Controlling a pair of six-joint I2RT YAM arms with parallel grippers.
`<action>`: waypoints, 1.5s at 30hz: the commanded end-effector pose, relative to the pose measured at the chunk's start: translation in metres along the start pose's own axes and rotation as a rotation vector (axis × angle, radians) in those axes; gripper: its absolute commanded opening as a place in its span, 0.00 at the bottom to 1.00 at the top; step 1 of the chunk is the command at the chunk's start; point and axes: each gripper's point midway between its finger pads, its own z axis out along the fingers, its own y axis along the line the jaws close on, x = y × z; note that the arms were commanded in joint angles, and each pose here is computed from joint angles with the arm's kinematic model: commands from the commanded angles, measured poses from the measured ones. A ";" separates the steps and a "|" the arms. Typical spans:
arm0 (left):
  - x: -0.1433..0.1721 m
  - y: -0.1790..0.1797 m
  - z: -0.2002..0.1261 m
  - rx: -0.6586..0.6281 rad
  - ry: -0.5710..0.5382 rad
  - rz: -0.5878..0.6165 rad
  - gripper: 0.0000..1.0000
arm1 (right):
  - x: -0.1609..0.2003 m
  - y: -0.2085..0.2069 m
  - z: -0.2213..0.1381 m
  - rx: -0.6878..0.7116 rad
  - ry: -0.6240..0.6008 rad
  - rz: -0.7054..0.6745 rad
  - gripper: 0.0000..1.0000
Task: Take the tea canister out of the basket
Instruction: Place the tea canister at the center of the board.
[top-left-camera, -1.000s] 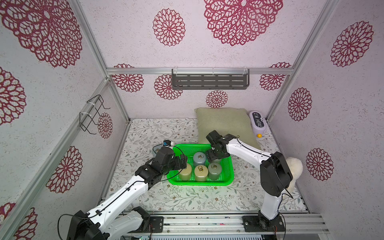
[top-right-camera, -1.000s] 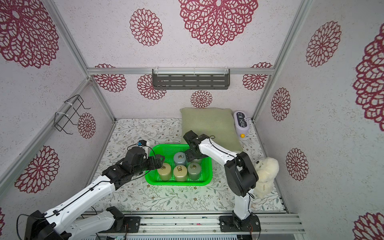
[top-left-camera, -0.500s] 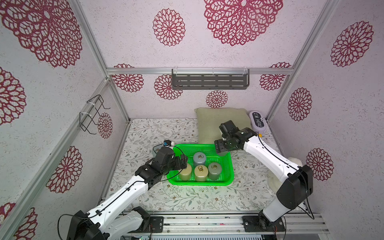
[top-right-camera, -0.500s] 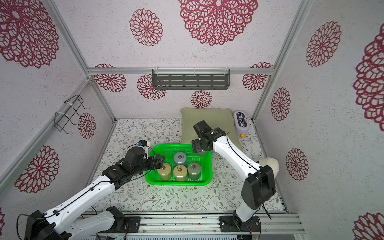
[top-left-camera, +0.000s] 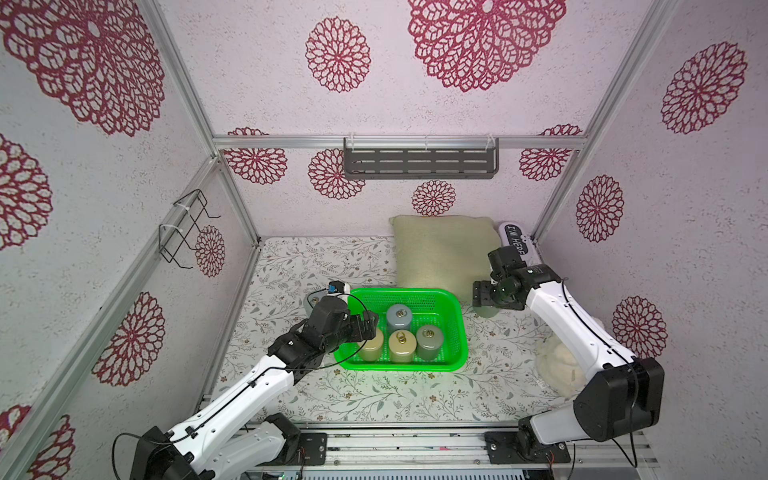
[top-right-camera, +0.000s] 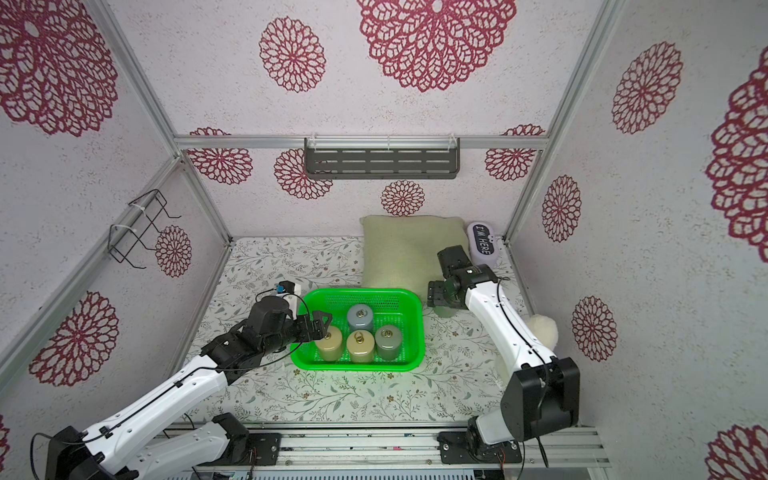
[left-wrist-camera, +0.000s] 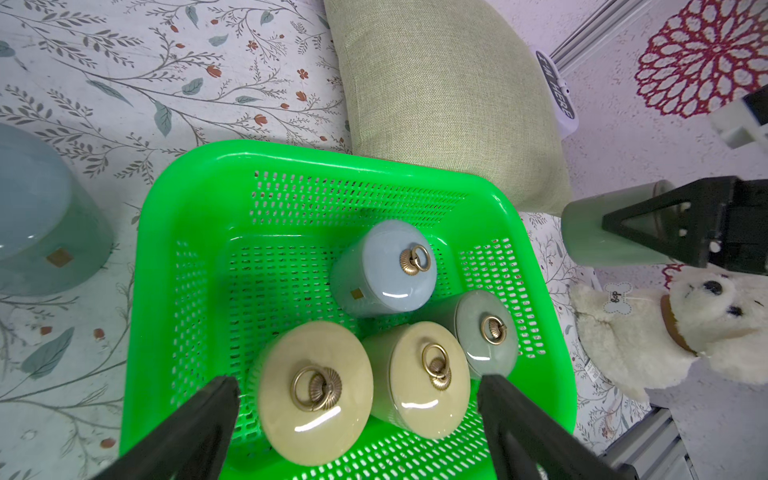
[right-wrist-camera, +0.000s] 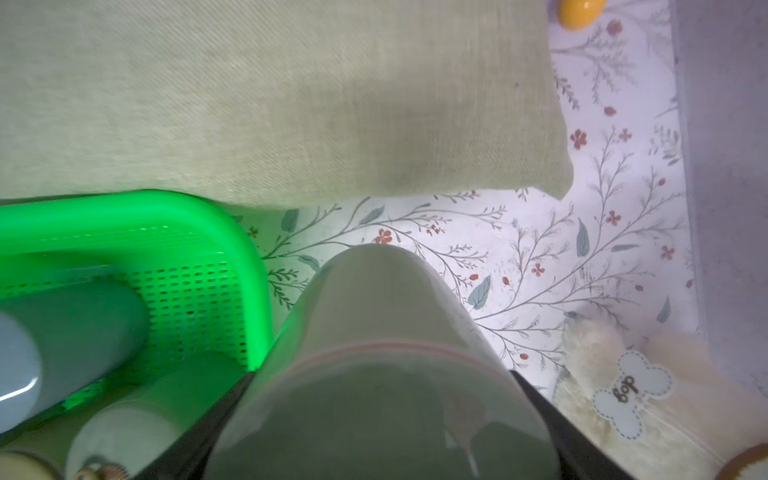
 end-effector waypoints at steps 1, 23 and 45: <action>0.001 -0.003 -0.002 0.013 -0.014 0.013 0.97 | -0.014 0.002 0.004 -0.067 -0.061 0.045 0.73; 0.003 0.000 -0.001 -0.011 -0.012 0.024 0.97 | 0.019 -0.001 0.091 -0.012 0.096 0.065 0.76; 0.000 0.017 -0.003 -0.098 -0.056 0.044 0.97 | -0.016 0.005 0.033 -0.088 -0.075 0.112 0.99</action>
